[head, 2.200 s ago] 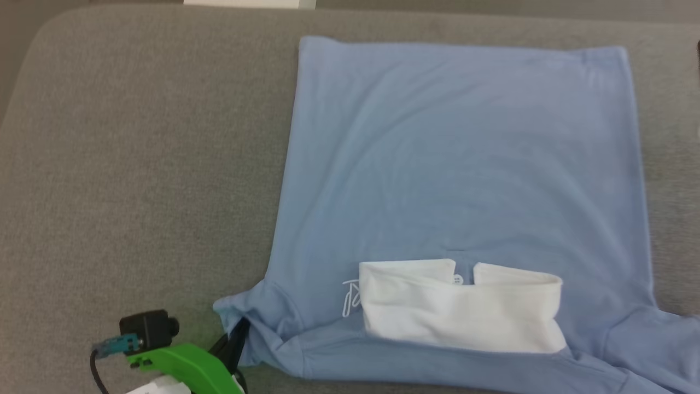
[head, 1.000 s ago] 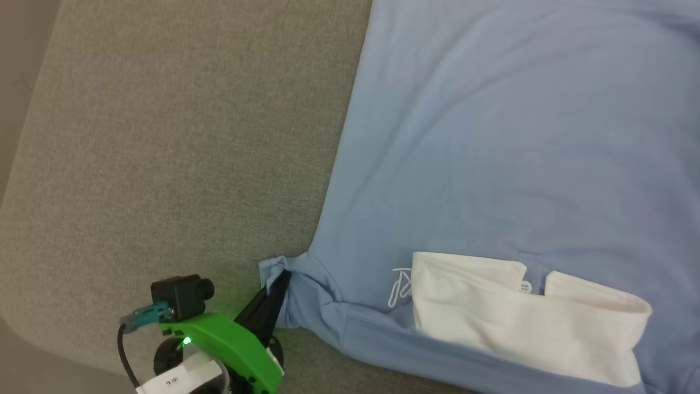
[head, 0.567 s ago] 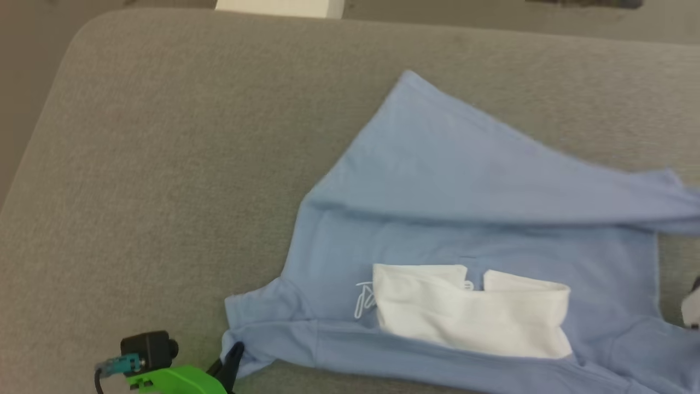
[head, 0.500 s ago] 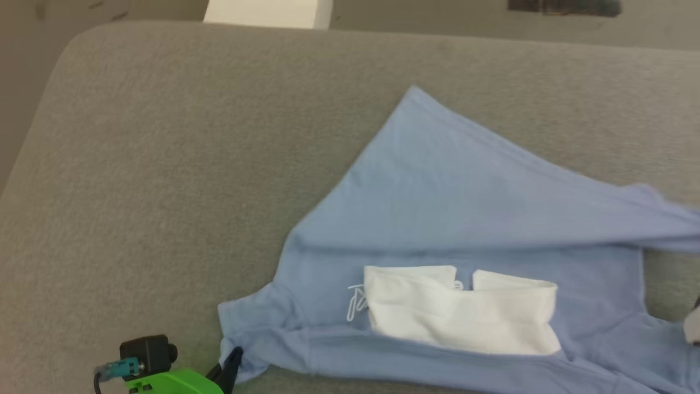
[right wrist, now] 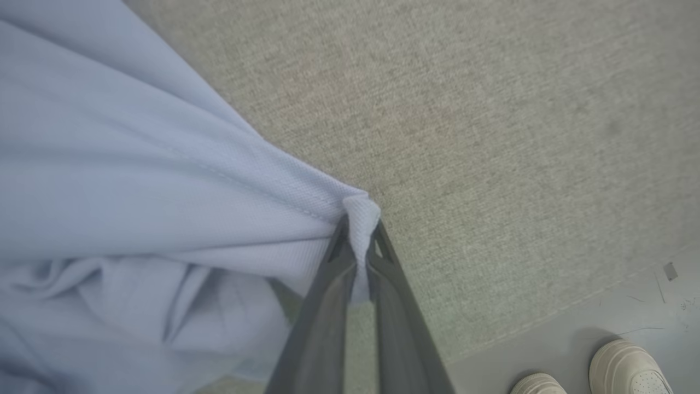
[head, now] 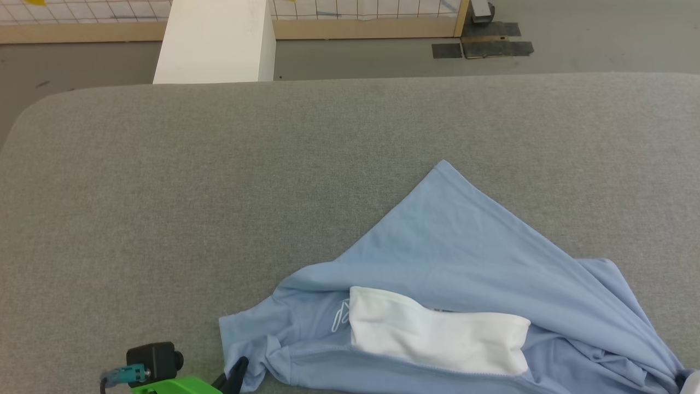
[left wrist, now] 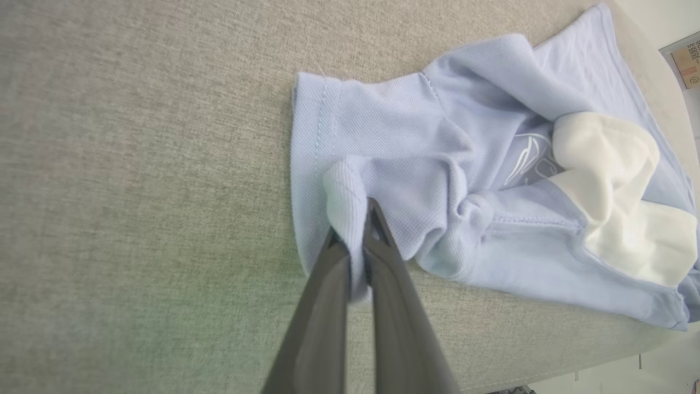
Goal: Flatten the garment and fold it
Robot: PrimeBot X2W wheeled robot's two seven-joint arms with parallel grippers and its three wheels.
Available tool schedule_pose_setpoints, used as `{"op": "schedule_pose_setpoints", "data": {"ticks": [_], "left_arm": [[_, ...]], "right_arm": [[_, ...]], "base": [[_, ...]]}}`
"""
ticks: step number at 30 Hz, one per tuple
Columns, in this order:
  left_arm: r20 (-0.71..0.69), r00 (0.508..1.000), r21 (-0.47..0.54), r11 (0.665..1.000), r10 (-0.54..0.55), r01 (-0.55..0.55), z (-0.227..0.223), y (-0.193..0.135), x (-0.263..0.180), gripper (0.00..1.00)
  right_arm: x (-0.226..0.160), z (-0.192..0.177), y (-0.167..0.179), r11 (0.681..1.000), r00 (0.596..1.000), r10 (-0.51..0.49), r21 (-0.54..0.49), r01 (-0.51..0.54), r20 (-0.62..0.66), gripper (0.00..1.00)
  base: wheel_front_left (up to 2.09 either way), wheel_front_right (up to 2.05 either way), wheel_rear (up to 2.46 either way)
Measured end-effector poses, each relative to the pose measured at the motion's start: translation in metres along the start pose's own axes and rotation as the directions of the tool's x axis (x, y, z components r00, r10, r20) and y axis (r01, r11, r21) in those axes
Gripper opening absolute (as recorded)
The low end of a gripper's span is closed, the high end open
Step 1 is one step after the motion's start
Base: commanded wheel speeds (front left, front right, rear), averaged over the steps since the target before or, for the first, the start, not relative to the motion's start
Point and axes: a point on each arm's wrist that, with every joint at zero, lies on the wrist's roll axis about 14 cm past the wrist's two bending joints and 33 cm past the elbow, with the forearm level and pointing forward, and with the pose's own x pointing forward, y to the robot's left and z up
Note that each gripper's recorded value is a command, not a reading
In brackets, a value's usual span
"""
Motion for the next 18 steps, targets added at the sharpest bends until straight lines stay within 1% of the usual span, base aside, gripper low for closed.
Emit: {"op": "schedule_pose_setpoints", "data": {"ticks": [1,2,3,4,6,8,9,11,12,14,15,17,18], "left_arm": [[0.001,1.000,0.001,1.000,-0.003,0.003,0.000,-0.001,0.000,0.00],[0.000,1.000,0.001,1.000,-0.002,0.002,0.000,-0.001,0.000,0.00],[0.000,1.000,0.000,1.000,-0.002,0.002,0.000,-0.001,0.000,0.00],[0.000,1.000,-0.002,1.000,-0.002,0.002,-0.001,-0.001,0.000,0.00],[0.000,1.000,-0.006,1.000,-0.001,0.001,-0.001,0.000,-0.001,0.00],[0.001,1.000,-0.008,1.000,0.002,-0.002,-0.001,0.000,-0.002,0.00],[0.002,1.000,-0.009,1.000,0.003,-0.003,-0.001,0.001,-0.003,0.00],[0.000,1.000,-0.013,1.000,0.007,-0.007,-0.002,0.002,-0.004,0.00],[0.001,1.000,-0.015,1.000,0.010,-0.009,-0.002,0.002,-0.005,0.00],[0.004,1.000,-0.023,1.000,0.013,-0.013,-0.002,0.003,-0.006,0.00],[0.006,1.000,-0.025,1.000,0.014,-0.014,-0.002,0.004,-0.007,0.00],[0.009,1.000,-0.030,0.999,0.022,-0.022,-0.002,0.006,-0.007,0.00],[0.010,1.000,-0.032,0.999,0.024,-0.024,-0.001,0.007,-0.007,0.00]], "right_arm": [[-0.001,-0.003,0.005,1.000,0.999,0.016,0.001,-0.016,-0.034,0.00],[-0.001,-0.001,0.007,1.000,0.999,0.021,-0.009,-0.021,-0.034,0.41],[-0.001,0.003,0.009,0.999,0.999,0.025,-0.025,-0.026,-0.027,0.47],[-0.002,0.009,0.012,0.999,0.999,0.031,-0.040,-0.032,-0.013,1.00],[-0.002,0.030,0.021,0.996,0.997,0.056,-0.070,-0.052,0.055,1.00],[-0.002,0.055,0.037,0.991,0.986,0.101,-0.101,-0.088,0.130,1.00],[-0.003,0.071,0.048,0.985,0.975,0.131,-0.137,-0.107,0.181,1.00],[-0.008,0.104,0.068,0.971,0.938,0.190,-0.198,-0.135,0.291,1.00],[-0.012,0.122,0.082,0.960,0.907,0.231,-0.236,-0.153,0.352,1.00],[-0.023,0.155,0.117,0.930,0.821,0.332,-0.303,-0.205,0.464,1.00],[-0.027,0.167,0.132,0.918,0.780,0.373,-0.322,-0.231,0.503,1.00],[-0.037,0.185,0.170,0.876,0.682,0.471,-0.384,-0.291,0.560,1.00],[-0.039,0.188,0.183,0.858,0.652,0.506,-0.409,-0.311,0.565,1.00]], "base": [[0.00,0.00,0.00],[0.00,0.00,0.00],[0.00,0.00,0.00],[0.00,0.00,0.00],[0.00,0.00,0.00],[0.00,0.00,0.00],[0.00,0.00,0.00],[0.00,0.00,0.00],[0.00,0.00,0.00],[0.00,0.00,0.00],[0.00,0.00,0.00],[0.00,0.00,0.00],[0.00,0.00,0.00]]}}
